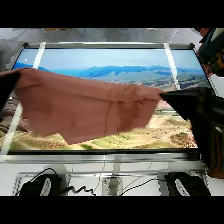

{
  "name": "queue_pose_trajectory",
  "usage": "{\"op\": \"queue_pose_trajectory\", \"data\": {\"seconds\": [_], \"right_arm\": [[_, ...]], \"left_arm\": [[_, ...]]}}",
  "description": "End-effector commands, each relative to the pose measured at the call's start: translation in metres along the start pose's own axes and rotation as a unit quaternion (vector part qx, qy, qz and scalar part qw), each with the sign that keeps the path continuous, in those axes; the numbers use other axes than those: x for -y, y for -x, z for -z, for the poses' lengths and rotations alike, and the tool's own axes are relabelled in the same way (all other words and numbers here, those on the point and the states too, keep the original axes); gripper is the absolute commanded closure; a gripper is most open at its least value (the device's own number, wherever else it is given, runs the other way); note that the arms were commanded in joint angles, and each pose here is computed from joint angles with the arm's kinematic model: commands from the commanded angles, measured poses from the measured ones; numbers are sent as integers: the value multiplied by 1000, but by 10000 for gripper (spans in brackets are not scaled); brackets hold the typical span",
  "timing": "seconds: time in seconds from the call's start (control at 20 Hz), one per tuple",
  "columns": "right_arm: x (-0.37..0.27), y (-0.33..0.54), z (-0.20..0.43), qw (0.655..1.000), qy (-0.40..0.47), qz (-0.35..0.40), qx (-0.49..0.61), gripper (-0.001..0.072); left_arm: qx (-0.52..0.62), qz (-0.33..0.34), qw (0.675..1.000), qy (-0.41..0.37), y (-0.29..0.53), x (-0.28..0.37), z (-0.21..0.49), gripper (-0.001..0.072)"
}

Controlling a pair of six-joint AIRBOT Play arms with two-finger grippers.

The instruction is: Fold the clothes and pants, and hang the long-sleeved shirts on hangers.

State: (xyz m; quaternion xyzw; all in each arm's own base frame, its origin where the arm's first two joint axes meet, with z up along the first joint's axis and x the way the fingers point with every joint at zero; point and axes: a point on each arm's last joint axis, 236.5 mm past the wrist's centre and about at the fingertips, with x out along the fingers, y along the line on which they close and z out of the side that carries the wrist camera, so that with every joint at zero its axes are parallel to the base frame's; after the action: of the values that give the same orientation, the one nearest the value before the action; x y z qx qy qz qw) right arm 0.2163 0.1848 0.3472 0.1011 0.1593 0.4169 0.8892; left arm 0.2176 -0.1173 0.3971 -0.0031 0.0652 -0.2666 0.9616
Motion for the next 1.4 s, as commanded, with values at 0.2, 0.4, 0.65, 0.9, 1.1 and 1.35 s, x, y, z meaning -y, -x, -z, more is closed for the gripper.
{"op": "queue_pose_trajectory", "data": {"seconds": [0.2,0.4,0.65,0.9,1.1,1.35], "right_arm": [[8,4,-16,995,-85,17,55,697],[114,-73,61,972,-224,59,-47,696],[246,-139,167,925,-316,164,-133,695],[276,-132,241,903,-281,207,-250,695],[280,-89,287,870,-213,233,-378,695],[269,-59,311,835,-202,229,-457,695]], "left_arm": [[-30,-9,997,65,-23,-25,40,701],[-150,23,961,232,-113,-77,153,701],[-293,39,906,303,-214,-90,300,702],[-388,101,848,348,-199,-50,342,702],[-507,73,785,347,-161,-22,391,701],[-545,88,765,333,-156,29,439,700]]}}
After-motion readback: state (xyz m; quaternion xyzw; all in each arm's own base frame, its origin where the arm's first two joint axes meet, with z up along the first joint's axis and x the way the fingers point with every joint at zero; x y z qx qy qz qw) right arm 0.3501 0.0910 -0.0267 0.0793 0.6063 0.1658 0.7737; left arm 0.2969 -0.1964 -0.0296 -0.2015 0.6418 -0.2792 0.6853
